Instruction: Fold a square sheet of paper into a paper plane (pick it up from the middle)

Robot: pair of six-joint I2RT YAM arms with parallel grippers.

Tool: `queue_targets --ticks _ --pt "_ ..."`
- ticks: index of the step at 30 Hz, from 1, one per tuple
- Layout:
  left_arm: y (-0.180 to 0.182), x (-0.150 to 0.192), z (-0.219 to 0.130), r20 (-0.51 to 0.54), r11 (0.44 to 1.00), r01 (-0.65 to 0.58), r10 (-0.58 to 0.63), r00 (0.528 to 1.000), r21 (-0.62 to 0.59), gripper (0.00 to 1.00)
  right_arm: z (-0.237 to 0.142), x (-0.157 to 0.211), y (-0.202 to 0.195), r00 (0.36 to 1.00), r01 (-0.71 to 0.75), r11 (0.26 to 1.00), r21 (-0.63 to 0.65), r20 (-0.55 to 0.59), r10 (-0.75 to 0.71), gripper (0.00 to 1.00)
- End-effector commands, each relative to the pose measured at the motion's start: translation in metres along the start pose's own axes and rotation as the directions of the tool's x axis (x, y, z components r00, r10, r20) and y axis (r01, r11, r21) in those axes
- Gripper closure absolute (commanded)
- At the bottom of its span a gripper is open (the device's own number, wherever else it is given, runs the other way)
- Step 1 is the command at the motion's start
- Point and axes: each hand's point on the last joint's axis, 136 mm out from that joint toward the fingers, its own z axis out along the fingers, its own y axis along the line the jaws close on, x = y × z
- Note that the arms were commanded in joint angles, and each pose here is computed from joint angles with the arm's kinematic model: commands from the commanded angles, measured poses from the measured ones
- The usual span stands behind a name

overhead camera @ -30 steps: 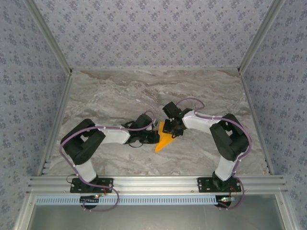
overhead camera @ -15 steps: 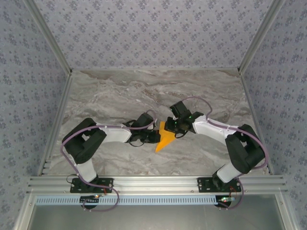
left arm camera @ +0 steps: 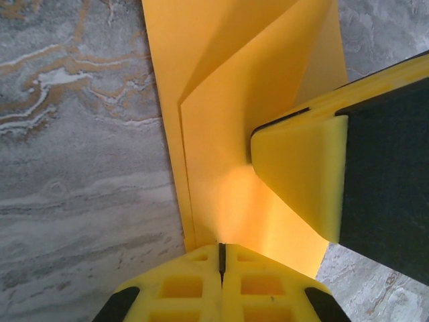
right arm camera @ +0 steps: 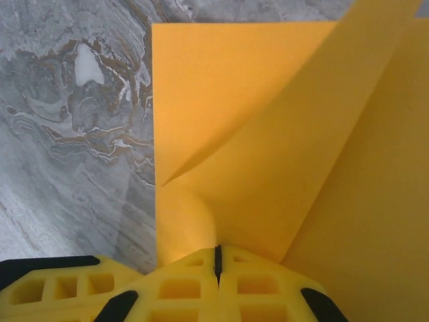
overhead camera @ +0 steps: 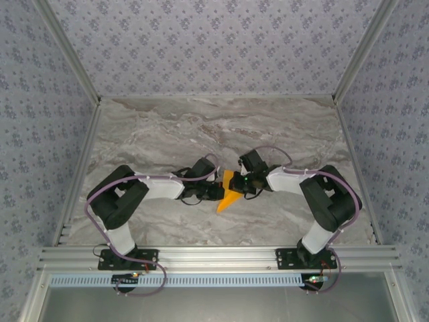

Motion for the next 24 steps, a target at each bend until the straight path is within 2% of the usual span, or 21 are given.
queue_targets --ticks 1,5,11,14,24 --pt "0.023 0.020 0.007 -0.072 0.995 0.002 -0.009 0.997 -0.097 1.00 0.010 0.012 -0.012 0.999 -0.001 1.000 0.007 -0.042 0.001 0.99" --pt "0.014 0.013 0.002 -0.056 0.997 -0.003 -0.001 0.998 -0.075 1.00 0.014 0.020 -0.024 0.998 -0.015 0.999 0.039 -0.056 0.017 0.99" --pt "-0.028 -0.021 -0.025 0.046 0.999 -0.045 0.045 0.998 0.017 0.95 0.017 0.026 -0.038 0.997 -0.038 0.995 0.092 -0.062 0.044 0.99" --pt "-0.037 -0.028 -0.032 0.078 0.998 -0.043 0.040 0.996 0.040 0.94 0.017 0.026 -0.042 0.997 -0.046 0.993 0.113 -0.059 0.053 0.99" --pt "-0.028 -0.016 -0.018 0.029 0.999 -0.008 0.007 1.000 0.039 0.94 0.018 0.027 -0.041 0.997 -0.048 0.992 0.116 -0.057 0.055 0.99"
